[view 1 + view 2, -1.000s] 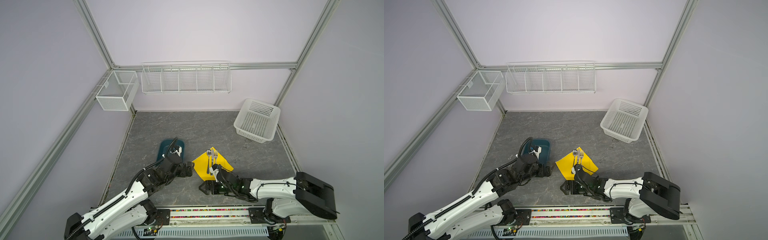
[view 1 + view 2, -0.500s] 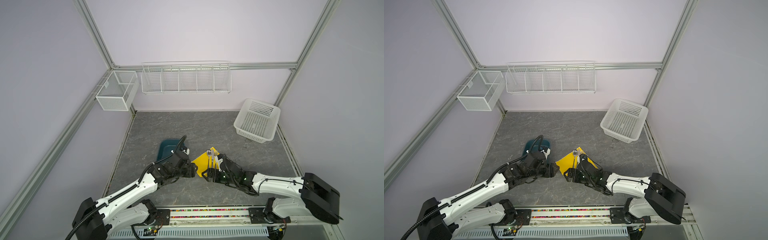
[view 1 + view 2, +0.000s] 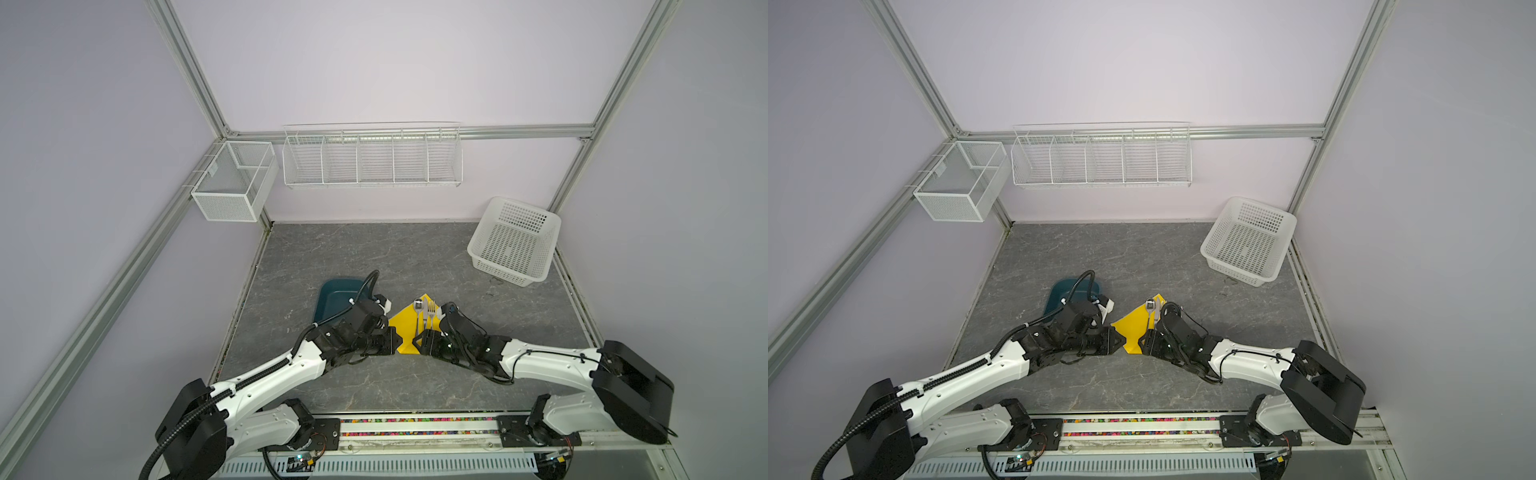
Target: Place the utensils on the paper napkin and roll it up
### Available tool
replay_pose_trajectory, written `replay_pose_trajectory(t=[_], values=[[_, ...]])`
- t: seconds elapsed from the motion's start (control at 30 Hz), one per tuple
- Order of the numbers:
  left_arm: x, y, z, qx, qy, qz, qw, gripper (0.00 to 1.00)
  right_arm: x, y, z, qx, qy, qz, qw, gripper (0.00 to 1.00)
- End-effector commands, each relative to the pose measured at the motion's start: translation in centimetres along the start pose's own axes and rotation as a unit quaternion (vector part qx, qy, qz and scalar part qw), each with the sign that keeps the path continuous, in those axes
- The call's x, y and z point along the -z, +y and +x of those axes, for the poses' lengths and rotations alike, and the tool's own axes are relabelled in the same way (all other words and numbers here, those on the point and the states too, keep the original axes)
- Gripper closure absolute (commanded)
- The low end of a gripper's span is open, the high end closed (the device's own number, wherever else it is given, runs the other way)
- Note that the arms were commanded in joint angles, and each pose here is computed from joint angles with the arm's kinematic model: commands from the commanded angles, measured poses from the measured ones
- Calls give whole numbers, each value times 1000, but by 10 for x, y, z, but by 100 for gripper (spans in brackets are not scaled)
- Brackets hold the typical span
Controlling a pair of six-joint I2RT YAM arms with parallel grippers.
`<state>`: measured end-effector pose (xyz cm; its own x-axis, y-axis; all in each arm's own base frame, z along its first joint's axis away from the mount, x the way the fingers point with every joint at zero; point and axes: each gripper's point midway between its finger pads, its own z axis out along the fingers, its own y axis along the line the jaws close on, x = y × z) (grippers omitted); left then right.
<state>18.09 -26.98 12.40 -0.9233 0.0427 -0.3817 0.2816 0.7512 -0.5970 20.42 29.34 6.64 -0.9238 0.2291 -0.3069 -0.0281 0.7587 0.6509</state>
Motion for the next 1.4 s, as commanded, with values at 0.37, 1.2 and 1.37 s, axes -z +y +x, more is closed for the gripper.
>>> replay_pose_trajectory(t=[0.37, 1.2, 1.37], values=[[-36, -14, 7, 10, 77, 25, 997, 89, -5, -30, -5, -28, 12, 50, 998, 58], [-99, 30, 13, 40, 119, -85, 988, 89, 3, -42, -4, -14, 42, 98, 994, 57], [-103, 38, 21, 41, 131, -97, 986, 89, -1, -46, 2, 4, 73, 126, 989, 63]])
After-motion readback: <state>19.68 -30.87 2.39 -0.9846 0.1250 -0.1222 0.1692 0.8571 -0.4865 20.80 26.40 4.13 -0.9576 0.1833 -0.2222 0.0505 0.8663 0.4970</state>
